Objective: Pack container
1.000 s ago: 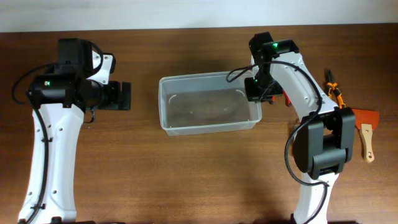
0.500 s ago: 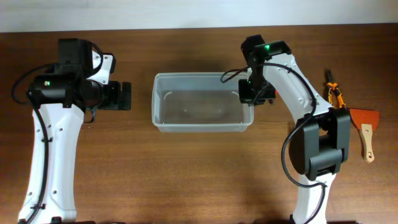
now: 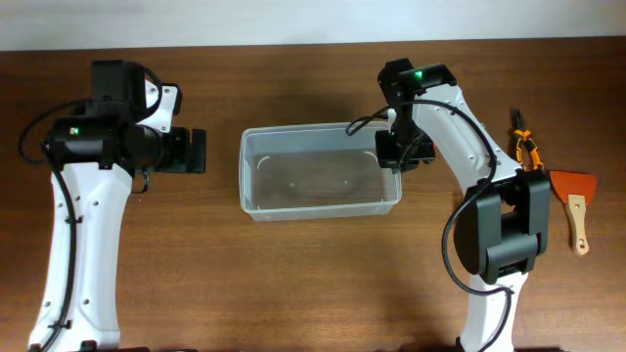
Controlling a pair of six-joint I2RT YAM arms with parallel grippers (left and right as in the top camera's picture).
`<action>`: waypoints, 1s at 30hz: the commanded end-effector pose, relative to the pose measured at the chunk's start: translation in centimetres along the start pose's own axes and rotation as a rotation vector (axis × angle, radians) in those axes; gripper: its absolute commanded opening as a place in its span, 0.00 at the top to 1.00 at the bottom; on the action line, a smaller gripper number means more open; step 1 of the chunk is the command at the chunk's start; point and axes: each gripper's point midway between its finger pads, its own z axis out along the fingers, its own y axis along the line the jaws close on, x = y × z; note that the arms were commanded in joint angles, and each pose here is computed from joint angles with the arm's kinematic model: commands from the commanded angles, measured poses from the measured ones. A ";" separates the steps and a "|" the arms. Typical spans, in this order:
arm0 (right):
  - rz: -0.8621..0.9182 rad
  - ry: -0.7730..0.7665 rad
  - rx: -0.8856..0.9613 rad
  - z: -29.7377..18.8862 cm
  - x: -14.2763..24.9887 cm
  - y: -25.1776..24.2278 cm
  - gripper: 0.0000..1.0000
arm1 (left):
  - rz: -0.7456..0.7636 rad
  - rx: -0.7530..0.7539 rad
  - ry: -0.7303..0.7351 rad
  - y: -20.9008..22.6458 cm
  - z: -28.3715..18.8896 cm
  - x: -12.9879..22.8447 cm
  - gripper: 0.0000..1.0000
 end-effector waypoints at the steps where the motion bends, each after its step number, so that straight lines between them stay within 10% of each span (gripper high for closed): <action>1: 0.015 0.016 0.011 0.0 0.6 0.2 0.96 | -0.001 -0.007 -0.017 0.2 -0.4 -0.5 0.01; 30: 0.065 0.036 0.015 0.0 0.7 -1.4 0.96 | -0.001 -0.007 -0.014 0.2 -0.4 -0.5 0.01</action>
